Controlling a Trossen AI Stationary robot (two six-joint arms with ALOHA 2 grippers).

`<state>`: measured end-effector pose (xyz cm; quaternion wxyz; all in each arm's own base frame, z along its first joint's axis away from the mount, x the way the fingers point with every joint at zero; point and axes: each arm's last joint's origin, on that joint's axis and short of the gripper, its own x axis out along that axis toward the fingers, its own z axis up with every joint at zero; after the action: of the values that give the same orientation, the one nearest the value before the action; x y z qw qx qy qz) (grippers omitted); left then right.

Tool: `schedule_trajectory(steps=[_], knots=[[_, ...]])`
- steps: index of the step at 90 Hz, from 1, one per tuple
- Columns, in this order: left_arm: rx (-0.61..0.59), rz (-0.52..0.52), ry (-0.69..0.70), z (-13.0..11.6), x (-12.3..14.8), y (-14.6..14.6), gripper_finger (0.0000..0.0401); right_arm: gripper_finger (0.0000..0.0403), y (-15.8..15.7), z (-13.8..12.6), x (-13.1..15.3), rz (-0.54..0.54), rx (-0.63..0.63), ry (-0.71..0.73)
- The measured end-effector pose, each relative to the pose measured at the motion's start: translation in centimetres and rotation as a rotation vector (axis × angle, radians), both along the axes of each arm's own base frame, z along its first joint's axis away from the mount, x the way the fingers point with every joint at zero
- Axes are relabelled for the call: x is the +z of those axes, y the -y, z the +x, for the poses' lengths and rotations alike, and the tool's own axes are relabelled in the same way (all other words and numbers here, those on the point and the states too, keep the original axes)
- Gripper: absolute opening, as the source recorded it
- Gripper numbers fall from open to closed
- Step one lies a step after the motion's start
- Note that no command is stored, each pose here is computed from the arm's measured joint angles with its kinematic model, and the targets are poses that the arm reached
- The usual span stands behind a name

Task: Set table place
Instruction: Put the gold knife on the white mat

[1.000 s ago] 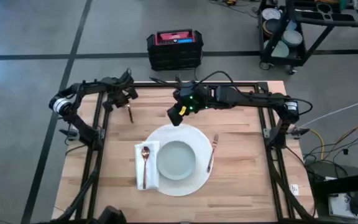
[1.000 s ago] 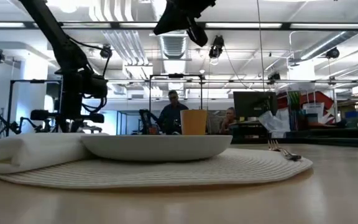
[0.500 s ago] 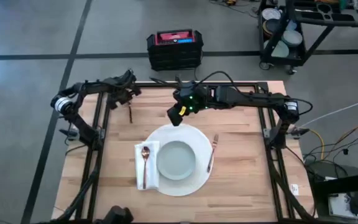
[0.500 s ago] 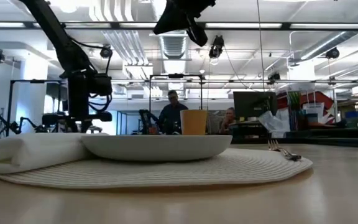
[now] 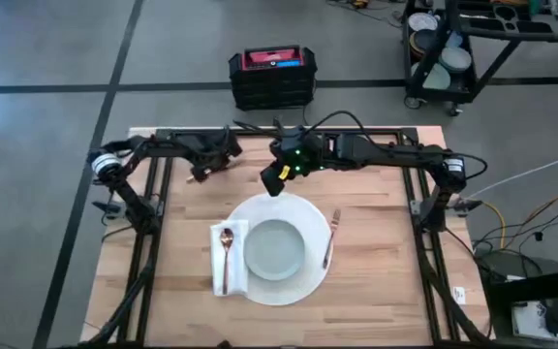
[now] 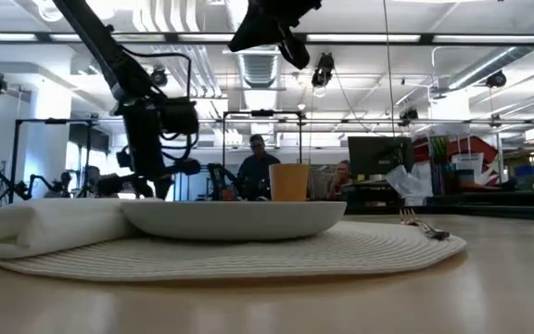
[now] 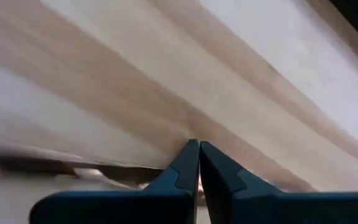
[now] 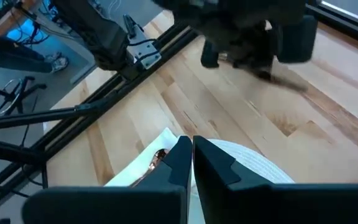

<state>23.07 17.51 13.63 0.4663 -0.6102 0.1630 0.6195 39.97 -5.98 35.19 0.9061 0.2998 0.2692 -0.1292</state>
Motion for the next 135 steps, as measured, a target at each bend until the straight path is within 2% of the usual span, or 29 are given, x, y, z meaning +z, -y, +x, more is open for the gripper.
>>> schedule_trajectory(steps=[19,27,31,42,50,61,74,85,101,119,135], knots=[[-0.057,0.010,0.048,2.9,-0.1,2.3,0.0000,0.0000,0.0,0.0,0.0,0.002,-0.002,0.000],[-0.115,0.019,0.050,4.1,0.3,2.8,0.0000,0.0000,0.0,0.0,0.0,0.003,-0.002,0.000],[-0.180,0.032,0.049,4.7,0.7,2.8,0.0000,0.0000,0.0,0.0,0.0,0.004,-0.003,0.000],[-0.473,0.229,-0.064,5.6,4.1,2.1,0.0000,0.0000,0.0,0.0,0.0,0.006,-0.003,0.000],[-0.532,0.375,-0.182,5.4,7.0,1.3,0.0000,0.0000,0.0,0.0,0.0,0.001,0.001,0.000],[-0.464,0.430,-0.325,3.8,9.0,1.0,0.0000,0.0000,0.0,0.0,0.0,0.001,0.001,-0.003],[-0.242,0.288,-0.387,0.1,8.9,1.3,0.0000,0.0000,0.0,-0.1,0.2,-0.002,0.002,0.001],[-0.123,0.184,-0.353,-2.2,7.7,2.2,0.0000,0.0000,0.0,-0.2,0.2,-0.010,0.006,0.003],[-0.043,0.159,-0.322,-4.5,5.9,2.8,0.0000,0.0000,0.0,-0.2,0.2,-0.011,0.007,0.002],[0.051,0.040,-0.304,-7.0,3.8,2.6,0.0000,0.0000,0.0,-0.2,0.2,-0.011,0.007,0.001],[0.175,0.043,-0.254,-7.8,3.0,2.1,0.0000,0.0000,0.0,-0.2,0.2,-0.010,0.008,-0.001]])
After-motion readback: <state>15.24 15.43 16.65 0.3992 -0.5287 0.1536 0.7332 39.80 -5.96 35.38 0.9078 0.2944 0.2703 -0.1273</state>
